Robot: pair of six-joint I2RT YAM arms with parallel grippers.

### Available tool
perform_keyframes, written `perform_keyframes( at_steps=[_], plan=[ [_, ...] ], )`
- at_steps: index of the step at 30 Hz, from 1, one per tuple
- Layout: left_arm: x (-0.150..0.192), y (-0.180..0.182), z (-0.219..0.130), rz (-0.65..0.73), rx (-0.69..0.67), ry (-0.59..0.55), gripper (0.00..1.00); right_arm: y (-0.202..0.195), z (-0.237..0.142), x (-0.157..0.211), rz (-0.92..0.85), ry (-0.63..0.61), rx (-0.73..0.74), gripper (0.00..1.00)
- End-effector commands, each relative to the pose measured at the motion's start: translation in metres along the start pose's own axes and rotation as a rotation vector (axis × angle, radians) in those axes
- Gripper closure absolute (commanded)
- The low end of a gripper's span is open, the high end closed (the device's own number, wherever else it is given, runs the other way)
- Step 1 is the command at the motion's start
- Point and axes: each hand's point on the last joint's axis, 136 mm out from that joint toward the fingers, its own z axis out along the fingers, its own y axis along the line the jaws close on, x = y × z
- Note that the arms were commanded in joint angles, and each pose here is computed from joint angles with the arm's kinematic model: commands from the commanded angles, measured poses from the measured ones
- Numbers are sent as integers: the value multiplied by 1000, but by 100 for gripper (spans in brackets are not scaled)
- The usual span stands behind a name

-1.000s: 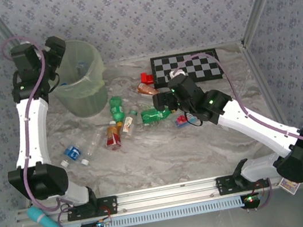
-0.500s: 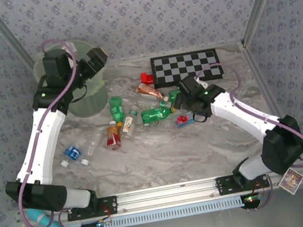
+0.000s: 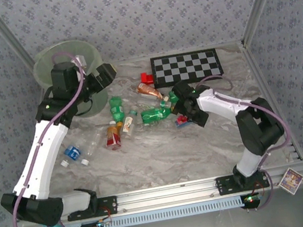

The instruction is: Put the plastic bottles in the bin

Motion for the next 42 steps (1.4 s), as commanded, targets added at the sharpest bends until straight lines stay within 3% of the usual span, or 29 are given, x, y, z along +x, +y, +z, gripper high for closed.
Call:
perform_keyframes(
  at_steps=[1,9,26,39,42],
  plan=[
    [1,0,-13,22,-3,-15,0,11,7,0,49,32,-7,1],
    [7,7,-19,21,-19,-17,0,8,26,10,42,89,34,2],
    [12,9,-13,10,-17,6,0,-13,21,22,-69,36,60,12],
    [15,10,-16,3,-18,12,0,-10,19,20,-140,-9,36,23],
    [16,10,-18,3,-18,12,0,-8,19,19,-152,-9,27,30]
  ],
)
